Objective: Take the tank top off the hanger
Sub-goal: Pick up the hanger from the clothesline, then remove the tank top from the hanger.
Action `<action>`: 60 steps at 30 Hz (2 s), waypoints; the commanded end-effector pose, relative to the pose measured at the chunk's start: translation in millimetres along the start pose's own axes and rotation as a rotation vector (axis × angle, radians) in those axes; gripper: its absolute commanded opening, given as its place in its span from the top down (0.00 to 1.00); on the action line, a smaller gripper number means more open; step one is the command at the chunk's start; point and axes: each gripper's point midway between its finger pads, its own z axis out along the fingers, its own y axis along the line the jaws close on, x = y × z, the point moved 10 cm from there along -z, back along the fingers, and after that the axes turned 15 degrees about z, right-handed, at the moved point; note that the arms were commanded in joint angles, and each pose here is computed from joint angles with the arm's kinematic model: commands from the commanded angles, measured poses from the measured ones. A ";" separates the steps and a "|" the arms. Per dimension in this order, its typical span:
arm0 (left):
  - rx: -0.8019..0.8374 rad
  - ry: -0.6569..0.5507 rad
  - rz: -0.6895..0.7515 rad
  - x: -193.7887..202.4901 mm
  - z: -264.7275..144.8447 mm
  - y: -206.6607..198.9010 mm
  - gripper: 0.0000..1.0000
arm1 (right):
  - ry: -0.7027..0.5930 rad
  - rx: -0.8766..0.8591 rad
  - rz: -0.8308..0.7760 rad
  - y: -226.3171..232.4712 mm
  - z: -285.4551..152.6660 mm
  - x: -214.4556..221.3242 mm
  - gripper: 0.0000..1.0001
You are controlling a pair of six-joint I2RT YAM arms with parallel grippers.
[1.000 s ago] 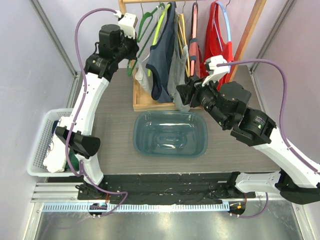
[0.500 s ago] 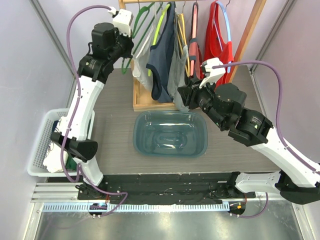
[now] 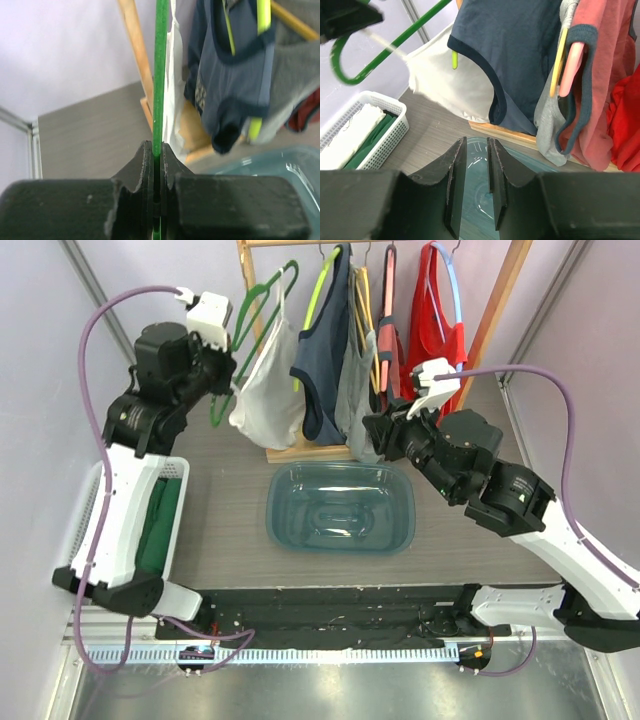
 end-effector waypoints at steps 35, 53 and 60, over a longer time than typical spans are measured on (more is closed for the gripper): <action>0.434 -0.684 0.170 -69.3 -231.7 -9.2 0.98 | -0.086 -0.036 0.085 -23.3 -51.2 -11.6 0.70; 0.634 -0.370 0.111 -2.2 -142.6 -44.3 0.99 | -0.104 -0.225 0.142 1.8 -38.2 -14.9 0.46; 0.667 -0.346 0.102 3.2 -139.2 -49.0 0.98 | -0.114 -0.216 0.144 9.3 -16.3 -7.5 0.42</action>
